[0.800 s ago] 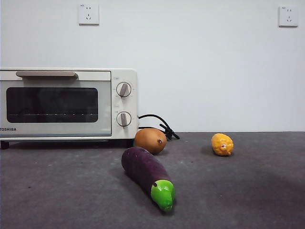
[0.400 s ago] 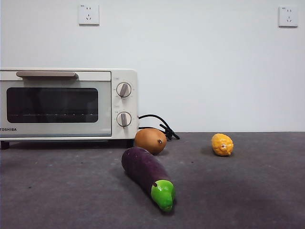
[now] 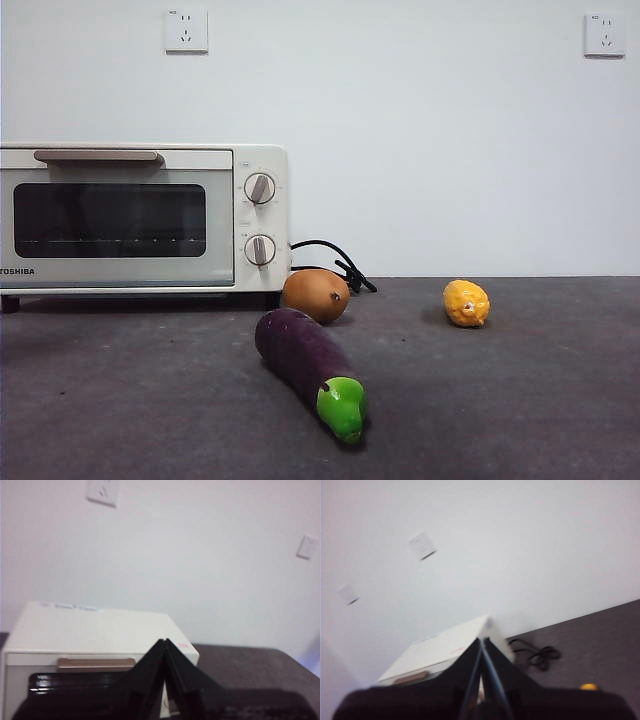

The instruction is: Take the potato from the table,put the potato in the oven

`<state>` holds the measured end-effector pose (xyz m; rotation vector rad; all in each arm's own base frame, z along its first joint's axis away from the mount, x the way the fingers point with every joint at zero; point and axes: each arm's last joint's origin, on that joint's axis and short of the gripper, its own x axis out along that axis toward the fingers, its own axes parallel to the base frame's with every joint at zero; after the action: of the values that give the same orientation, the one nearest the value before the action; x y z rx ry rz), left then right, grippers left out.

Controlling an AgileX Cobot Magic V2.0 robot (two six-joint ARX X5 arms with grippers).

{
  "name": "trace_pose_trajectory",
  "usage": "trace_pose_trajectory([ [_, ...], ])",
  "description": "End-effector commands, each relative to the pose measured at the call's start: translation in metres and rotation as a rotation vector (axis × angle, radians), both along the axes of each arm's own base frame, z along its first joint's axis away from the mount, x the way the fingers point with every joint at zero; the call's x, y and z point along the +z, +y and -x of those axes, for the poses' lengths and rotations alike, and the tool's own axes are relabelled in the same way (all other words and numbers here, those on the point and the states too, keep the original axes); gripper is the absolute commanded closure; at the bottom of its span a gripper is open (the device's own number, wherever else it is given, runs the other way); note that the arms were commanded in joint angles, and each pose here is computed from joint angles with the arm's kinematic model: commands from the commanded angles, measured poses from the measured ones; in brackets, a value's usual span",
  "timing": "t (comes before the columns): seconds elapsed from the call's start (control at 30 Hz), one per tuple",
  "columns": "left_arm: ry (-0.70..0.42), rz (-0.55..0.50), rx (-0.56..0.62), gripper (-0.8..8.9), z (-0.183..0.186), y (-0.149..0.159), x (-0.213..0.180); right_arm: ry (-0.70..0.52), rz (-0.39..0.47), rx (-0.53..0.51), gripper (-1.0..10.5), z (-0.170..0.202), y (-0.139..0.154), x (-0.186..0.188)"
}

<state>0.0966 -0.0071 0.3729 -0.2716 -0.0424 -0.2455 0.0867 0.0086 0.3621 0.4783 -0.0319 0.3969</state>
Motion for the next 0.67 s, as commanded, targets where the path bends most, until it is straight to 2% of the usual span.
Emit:
trace_pose_trajectory([
  [0.03, 0.077, -0.007, -0.043, 8.18, -0.017, -0.002, 0.007, 0.062, -0.007, 0.040, 9.4, -0.011, 0.001, 0.009],
  [0.2, 0.265, -0.045, -0.062, 8.18, -0.053, -0.002, 0.013, 0.225, 0.025, 0.145, 9.4, -0.032, 0.003, 0.011],
  [0.4, 0.446, -0.121, -0.085, 8.19, -0.105, -0.002, 0.010, 0.420, 0.137, 0.266, 9.4, -0.048, 0.004, 0.003],
  [0.53, 0.509, -0.081, -0.197, 8.19, -0.144, -0.001, 0.002, 0.502, 0.207, 0.332, 9.4, -0.052, 0.005, 0.000],
  [0.67, 0.563, -0.013, -0.246, 8.19, -0.180, 0.005, -0.009, 0.518, 0.223, 0.362, 9.4, -0.051, 0.006, 0.001],
])
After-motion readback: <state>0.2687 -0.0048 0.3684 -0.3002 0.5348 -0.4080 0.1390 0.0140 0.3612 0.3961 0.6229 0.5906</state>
